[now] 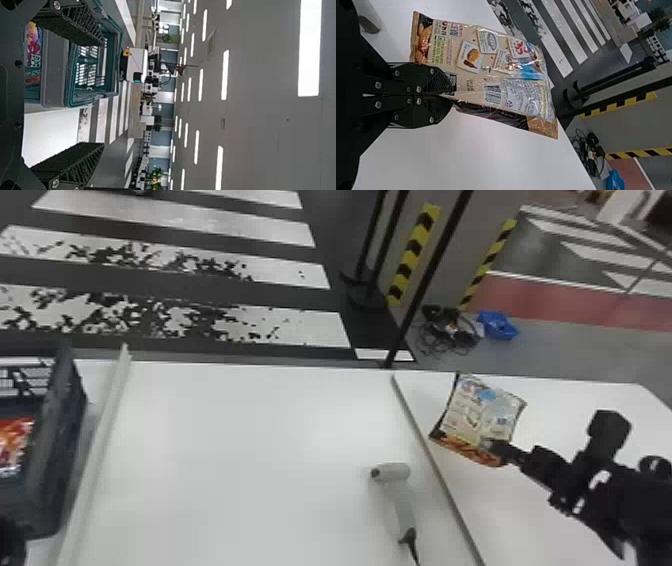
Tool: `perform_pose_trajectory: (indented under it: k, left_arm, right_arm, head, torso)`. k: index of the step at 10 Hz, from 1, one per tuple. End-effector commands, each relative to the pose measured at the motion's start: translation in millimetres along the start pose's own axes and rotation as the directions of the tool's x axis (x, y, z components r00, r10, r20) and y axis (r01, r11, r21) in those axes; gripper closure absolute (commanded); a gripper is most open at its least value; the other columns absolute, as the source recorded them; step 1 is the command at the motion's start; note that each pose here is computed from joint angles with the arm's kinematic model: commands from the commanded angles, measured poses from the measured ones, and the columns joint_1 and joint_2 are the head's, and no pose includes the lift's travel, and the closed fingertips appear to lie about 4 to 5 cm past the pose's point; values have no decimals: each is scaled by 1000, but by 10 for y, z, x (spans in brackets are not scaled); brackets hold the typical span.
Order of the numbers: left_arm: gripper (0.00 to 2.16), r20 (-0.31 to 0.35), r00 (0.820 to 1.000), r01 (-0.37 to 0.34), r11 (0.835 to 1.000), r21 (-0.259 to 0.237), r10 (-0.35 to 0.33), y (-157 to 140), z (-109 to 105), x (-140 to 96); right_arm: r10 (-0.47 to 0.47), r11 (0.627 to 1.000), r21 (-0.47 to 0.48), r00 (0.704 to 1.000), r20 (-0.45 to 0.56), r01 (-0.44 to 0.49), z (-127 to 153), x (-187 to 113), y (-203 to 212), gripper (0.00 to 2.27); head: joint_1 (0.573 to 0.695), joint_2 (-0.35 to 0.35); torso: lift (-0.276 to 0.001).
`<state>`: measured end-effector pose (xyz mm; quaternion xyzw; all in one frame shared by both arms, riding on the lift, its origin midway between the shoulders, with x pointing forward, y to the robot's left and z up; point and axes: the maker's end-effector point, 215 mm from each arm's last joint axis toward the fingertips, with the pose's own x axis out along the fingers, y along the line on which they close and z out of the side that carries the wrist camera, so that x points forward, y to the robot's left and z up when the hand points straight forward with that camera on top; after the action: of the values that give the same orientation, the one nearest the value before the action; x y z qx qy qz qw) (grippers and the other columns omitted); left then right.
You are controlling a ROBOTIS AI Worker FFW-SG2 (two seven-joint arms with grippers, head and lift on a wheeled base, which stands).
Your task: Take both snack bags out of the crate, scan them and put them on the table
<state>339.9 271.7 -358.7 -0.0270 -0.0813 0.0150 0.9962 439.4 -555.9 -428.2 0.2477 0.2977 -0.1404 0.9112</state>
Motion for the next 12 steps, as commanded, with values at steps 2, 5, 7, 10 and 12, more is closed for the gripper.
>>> perform_pose_trajectory:
  k: [2,5,7,10,12]
  left_arm:
    - [93,-1,1000,-1,1000,2,1,11,-9,2]
    - [93,-4,1000,-6,1000,2,6,45,-25,-6]
    - [93,-5,1000,-9,1000,1,9,60,-30,-8]
    - [97,-7,1000,-10,1000,1,10,62,-38,-10]
    - [97,2,1000,-14,1000,3,14,82,-6,-18]
  right_arm:
    - [-101,994,46,991,90,97,255,18,-530,2260]
    - [-222,974,83,964,146,211,360,119,-1013,2256]
    - [-270,961,96,953,138,259,305,171,-1183,2256]
    - [-291,955,93,948,128,281,224,201,-1215,282]
    - [-341,939,95,929,146,330,251,168,-1310,2]
  head:
    - [695,-350]
    - [695,-350]
    - [695,-350]
    - [695,-350]
    - [695,-350]
  torso:
    - [-94]
    - [-94]
    - [-94]
    - [-94]
    - [-94]
